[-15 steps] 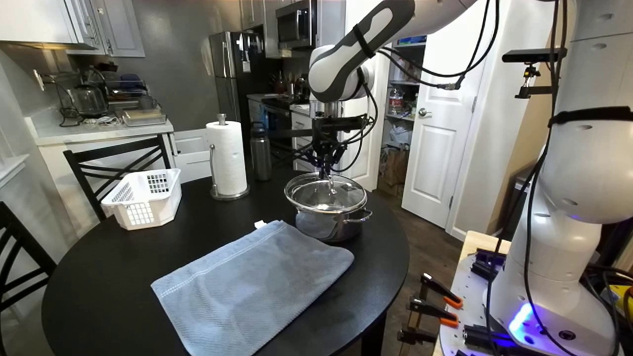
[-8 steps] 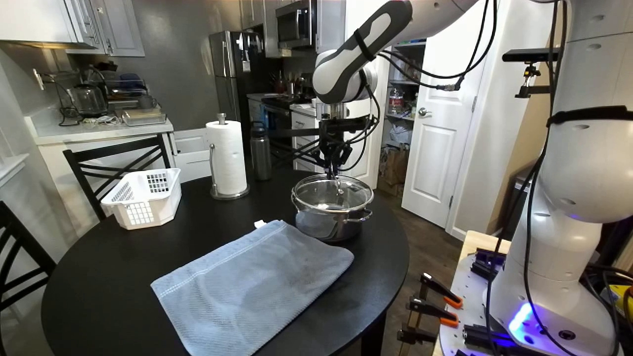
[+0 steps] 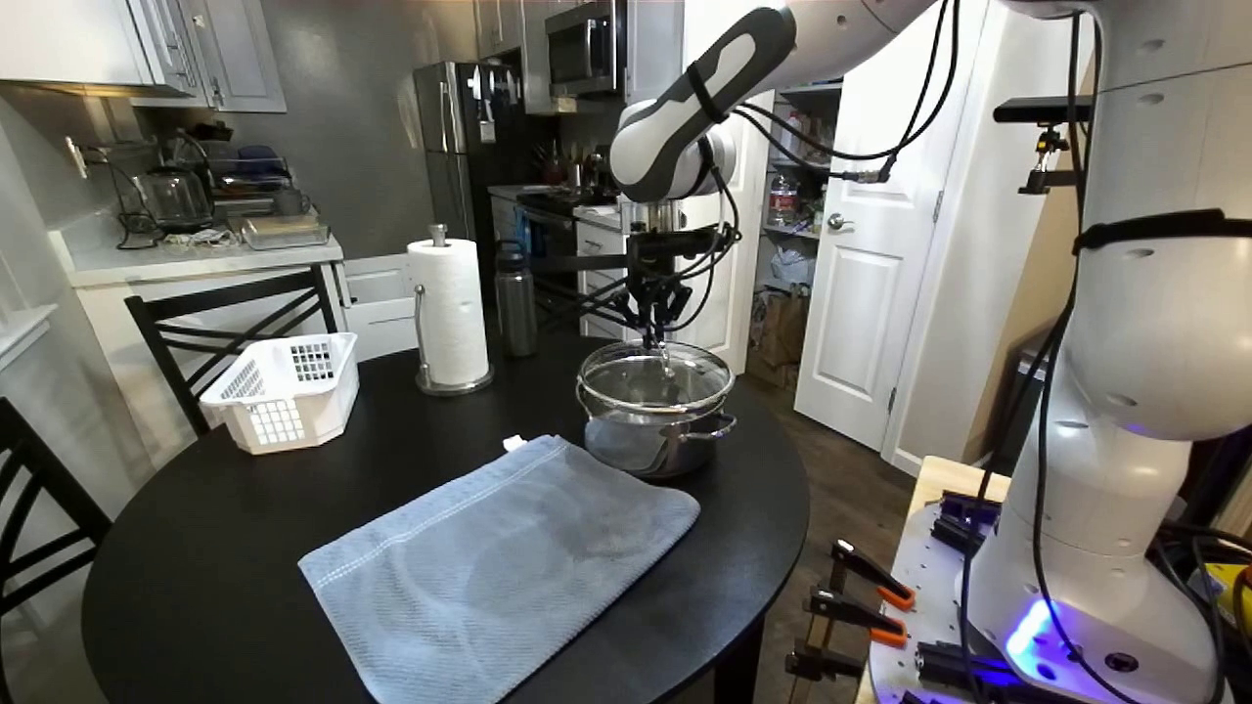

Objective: Pick up the clear silver lined lid and put it on the silver pot

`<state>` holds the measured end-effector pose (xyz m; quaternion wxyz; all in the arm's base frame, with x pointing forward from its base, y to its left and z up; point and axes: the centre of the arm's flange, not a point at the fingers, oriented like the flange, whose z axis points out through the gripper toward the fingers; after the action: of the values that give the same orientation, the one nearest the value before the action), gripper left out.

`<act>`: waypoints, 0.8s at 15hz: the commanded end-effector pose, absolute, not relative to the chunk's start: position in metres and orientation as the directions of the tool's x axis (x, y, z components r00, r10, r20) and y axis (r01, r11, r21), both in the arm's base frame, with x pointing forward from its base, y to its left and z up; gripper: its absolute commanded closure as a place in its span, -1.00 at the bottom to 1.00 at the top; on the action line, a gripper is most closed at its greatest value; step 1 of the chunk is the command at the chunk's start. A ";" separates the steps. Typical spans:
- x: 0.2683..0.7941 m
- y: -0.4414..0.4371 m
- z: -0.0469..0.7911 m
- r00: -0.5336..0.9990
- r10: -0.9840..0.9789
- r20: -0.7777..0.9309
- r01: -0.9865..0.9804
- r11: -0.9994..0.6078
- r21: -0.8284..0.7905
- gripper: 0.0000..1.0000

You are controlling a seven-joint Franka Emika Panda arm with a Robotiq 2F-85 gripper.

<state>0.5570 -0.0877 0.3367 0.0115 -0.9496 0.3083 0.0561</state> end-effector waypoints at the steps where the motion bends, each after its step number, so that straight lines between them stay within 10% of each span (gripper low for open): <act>1: 0.571 -0.095 0.345 0.784 -0.605 -0.142 -0.609 -0.793 0.015 0.91; 12: 0.576 -0.095 0.314 0.774 -0.604 -0.190 -0.613 -0.790 0.015 0.91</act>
<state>0.5737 -0.0914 0.3057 0.0096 -0.9443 0.3155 0.0933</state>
